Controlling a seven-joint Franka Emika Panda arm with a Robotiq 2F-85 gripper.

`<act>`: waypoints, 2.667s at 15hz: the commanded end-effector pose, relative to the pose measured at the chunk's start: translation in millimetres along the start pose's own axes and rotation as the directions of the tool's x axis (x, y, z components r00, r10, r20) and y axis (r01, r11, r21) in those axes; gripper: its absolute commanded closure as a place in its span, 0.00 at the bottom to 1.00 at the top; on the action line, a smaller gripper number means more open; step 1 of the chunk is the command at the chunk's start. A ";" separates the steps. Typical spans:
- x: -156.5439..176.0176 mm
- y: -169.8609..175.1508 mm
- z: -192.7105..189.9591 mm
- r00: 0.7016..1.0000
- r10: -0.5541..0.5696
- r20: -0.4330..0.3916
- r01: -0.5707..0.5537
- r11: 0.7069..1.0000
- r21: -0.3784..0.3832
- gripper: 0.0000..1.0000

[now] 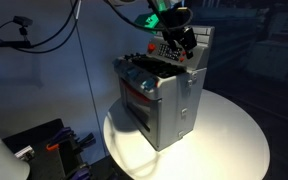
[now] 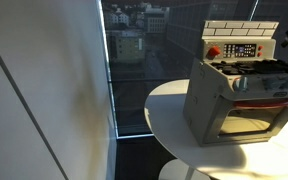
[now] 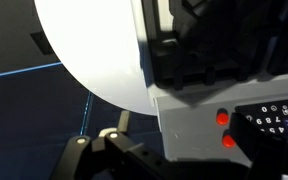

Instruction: Press the top orange button on the microwave oven control panel of the stove

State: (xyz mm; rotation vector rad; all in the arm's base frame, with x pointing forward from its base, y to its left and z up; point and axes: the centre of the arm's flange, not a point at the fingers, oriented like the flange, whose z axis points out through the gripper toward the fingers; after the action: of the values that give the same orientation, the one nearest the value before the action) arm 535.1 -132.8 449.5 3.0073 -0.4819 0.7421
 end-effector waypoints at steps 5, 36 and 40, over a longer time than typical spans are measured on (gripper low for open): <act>35.4 -9.8 14.9 1.000 0.023 -0.013 -0.023 1.000 0.015 0.00; 49.7 -23.7 51.2 0.999 0.044 0.013 -0.044 0.998 0.054 0.00; 51.2 -23.6 53.4 0.999 0.043 0.010 -0.044 0.998 0.052 0.00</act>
State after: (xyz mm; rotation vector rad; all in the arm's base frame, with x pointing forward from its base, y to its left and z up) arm 598.5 -122.9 422.8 3.0575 -0.5318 0.7357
